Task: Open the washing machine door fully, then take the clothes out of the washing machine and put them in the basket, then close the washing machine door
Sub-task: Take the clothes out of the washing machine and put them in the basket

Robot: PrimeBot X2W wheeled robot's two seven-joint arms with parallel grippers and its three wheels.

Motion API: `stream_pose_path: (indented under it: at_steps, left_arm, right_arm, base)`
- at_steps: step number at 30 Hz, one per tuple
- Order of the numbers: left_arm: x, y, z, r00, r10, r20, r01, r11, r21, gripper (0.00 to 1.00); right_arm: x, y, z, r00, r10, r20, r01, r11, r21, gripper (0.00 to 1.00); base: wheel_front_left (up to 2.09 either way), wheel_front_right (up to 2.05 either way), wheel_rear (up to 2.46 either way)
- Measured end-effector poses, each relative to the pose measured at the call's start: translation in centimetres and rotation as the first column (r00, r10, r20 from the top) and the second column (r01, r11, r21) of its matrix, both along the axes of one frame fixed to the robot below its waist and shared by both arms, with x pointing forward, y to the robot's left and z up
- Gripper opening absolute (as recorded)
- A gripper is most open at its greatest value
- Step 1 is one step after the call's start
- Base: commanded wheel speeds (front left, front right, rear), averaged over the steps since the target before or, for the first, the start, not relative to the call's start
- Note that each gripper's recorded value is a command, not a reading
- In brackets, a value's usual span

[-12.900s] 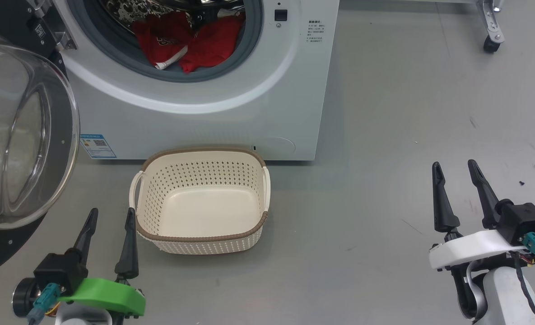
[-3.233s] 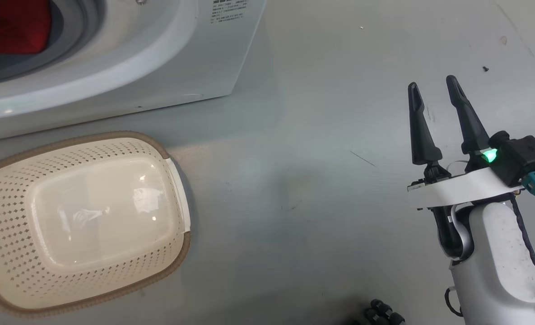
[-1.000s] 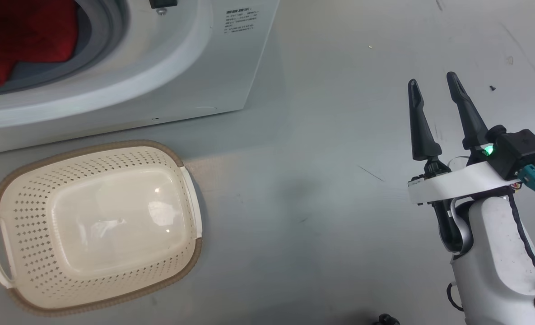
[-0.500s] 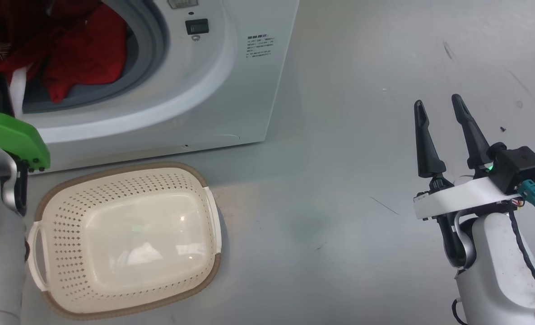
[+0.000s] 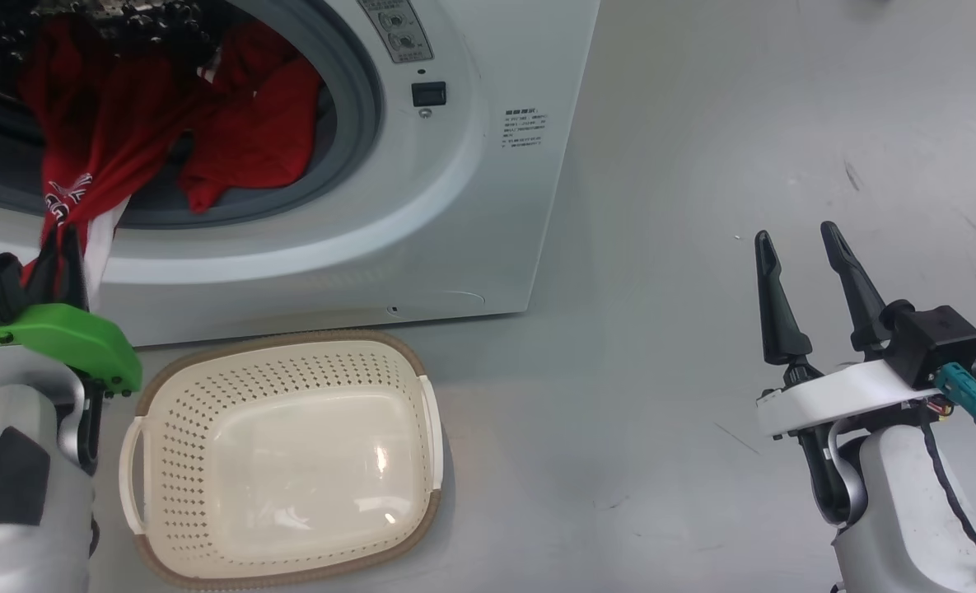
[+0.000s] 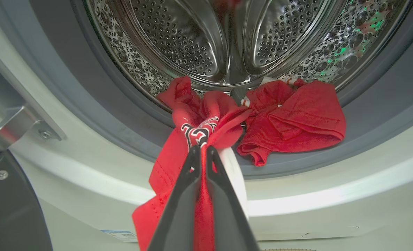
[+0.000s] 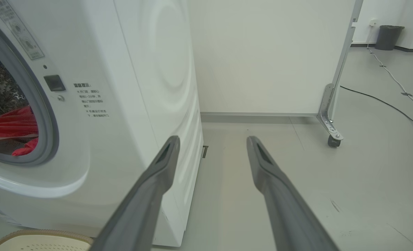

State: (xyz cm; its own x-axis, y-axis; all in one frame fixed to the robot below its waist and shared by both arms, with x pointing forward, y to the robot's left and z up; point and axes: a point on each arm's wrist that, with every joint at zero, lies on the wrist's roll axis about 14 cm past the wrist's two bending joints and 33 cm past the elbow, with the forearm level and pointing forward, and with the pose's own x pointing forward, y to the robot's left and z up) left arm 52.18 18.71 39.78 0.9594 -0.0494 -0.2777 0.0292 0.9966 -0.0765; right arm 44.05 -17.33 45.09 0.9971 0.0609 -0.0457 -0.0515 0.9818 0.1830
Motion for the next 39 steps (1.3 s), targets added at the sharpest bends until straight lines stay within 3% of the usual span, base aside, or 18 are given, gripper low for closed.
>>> stream_pose_path:
  at_steps: [16,30,39]
  left_arm:
    - [-4.3,-0.5,4.0,0.994,-0.014,0.111,0.016,1.0,-0.016,0.0]
    - [-8.3,0.5,3.3,0.995,0.001,0.098,0.0,1.0,-0.01,0.0]
    - [-10.0,-0.9,3.1,0.993,-0.049,0.104,0.049,0.999,0.007,0.0]
  right_arm:
    - [-1.5,2.0,2.1,0.998,0.052,0.047,-0.053,0.998,0.016,1.0]
    - [-1.8,3.9,2.9,0.992,0.103,0.068,-0.104,0.994,0.021,1.0]
    - [-2.1,4.1,2.6,0.992,0.108,0.058,-0.11,0.994,0.023,1.0]
  base:
    - [0.0,0.0,0.0]
    - [0.0,0.0,0.0]
    - [0.0,0.0,0.0]
